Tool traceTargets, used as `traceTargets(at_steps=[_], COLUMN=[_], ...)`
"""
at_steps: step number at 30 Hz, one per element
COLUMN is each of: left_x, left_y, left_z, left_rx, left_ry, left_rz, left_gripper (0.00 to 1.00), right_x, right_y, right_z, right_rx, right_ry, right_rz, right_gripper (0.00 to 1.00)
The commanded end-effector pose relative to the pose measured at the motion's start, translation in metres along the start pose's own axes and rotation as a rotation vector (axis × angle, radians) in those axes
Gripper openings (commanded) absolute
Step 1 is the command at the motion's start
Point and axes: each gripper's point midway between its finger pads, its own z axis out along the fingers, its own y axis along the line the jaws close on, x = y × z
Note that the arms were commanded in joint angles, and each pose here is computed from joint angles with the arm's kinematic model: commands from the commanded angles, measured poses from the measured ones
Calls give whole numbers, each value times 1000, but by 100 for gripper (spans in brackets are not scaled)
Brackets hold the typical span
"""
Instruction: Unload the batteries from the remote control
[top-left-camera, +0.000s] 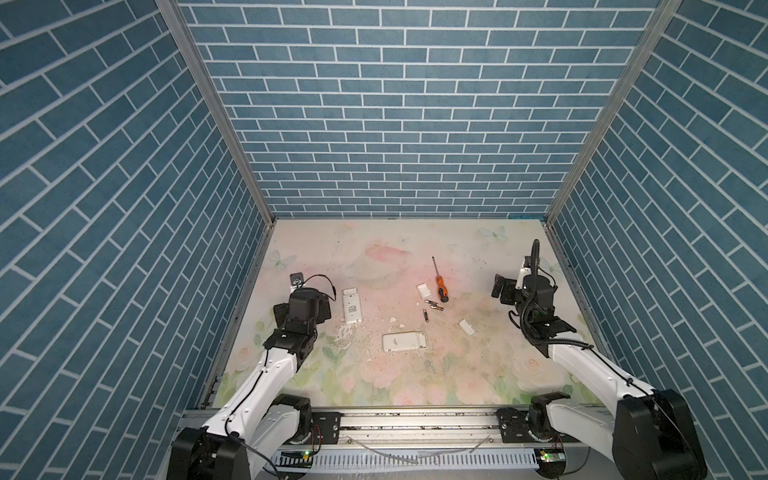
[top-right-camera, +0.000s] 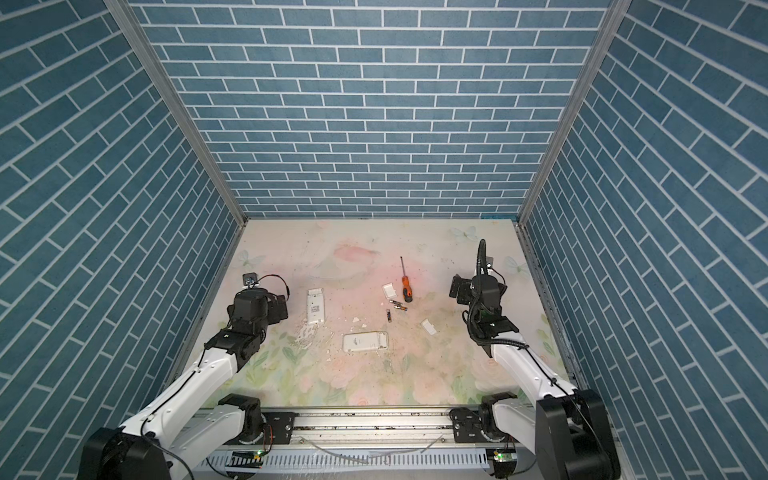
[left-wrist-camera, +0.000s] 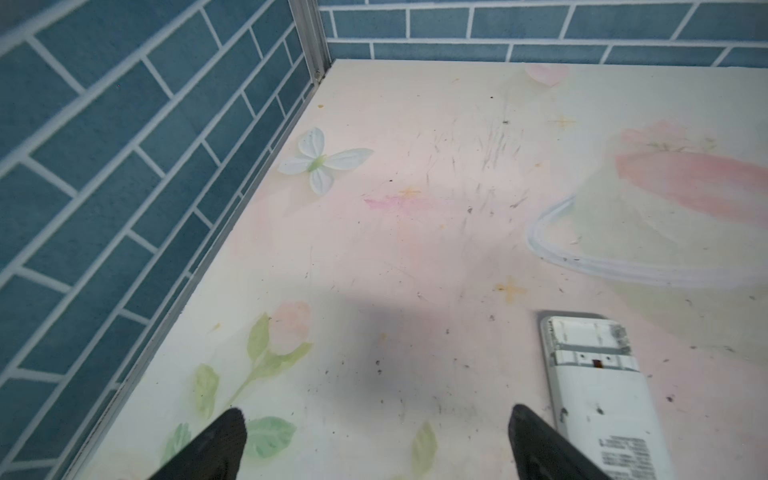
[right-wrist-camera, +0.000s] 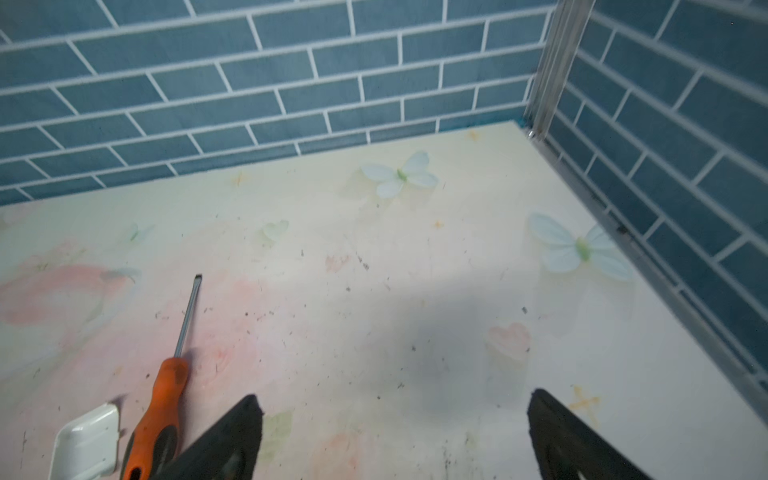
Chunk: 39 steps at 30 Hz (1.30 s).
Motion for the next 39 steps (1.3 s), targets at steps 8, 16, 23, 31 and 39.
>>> traceTargets(at_steps=[8,16,23,31,39], left_x=[-22,-28,-33,-20,-22], left_y=[-6,-33,-43,-18,-31], left_z=[16,43,59,54,86], left_rx=[40,118,124,99,132], left_ry=[-338,-243,-197,-436,-236], left_rz=[-29,46,121,30,79], left_gripper=[100,100,100,99,100], right_x=[39,39,36,53,53], right_y=[-46,-48,-49,-71,-78], right_z=[2,40,51,66,70], right_rx=[138,82,57,93,120], right_ry=[-106,-19,-26,-53,-25], right_rz=[-117,-79,-154,-65,-47], right_gripper=[99,97,97,98,99])
